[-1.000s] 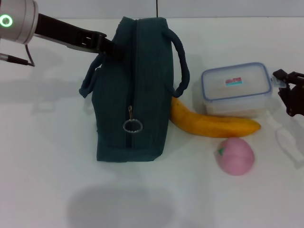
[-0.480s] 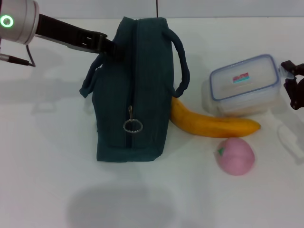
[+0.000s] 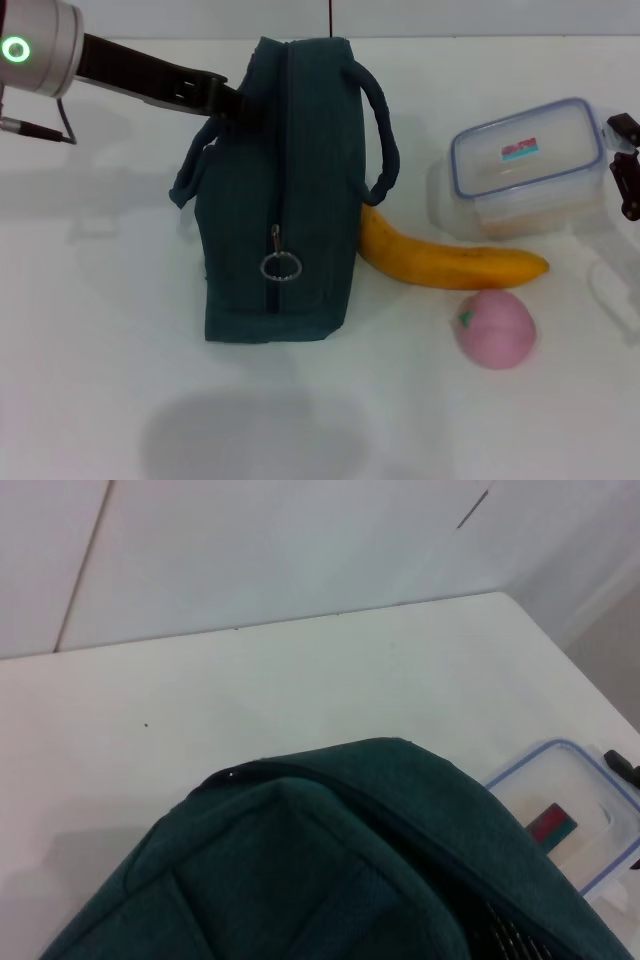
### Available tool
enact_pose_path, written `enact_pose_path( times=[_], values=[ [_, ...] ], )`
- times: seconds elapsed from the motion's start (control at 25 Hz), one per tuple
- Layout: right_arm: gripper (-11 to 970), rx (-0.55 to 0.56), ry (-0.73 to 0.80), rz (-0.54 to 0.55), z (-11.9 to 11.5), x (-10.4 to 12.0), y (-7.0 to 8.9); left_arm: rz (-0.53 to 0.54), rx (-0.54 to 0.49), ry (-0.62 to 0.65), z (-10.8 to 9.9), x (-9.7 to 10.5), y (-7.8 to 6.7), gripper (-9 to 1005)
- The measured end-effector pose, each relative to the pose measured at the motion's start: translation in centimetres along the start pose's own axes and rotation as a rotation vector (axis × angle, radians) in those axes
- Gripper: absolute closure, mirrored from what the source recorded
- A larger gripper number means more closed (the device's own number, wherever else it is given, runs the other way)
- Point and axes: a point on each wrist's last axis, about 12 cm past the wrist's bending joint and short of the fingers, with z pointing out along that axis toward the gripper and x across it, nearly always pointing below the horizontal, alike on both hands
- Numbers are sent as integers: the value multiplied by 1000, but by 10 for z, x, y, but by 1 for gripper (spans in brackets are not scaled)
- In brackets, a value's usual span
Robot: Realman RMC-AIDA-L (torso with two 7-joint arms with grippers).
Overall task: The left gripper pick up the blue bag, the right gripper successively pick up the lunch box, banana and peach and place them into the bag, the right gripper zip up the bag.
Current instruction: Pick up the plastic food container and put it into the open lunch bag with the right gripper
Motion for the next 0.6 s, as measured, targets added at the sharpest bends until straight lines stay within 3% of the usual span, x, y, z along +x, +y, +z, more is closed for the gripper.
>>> enact_pose_path(
  times=[0.24,0.6],
  values=[
    [865,-45,11,4,0,1,5,1,9,2,3,1,-2,943],
    [865,-263,61,-7,12,4,37,10,15,0,5,-1,-5,942]
  ],
)
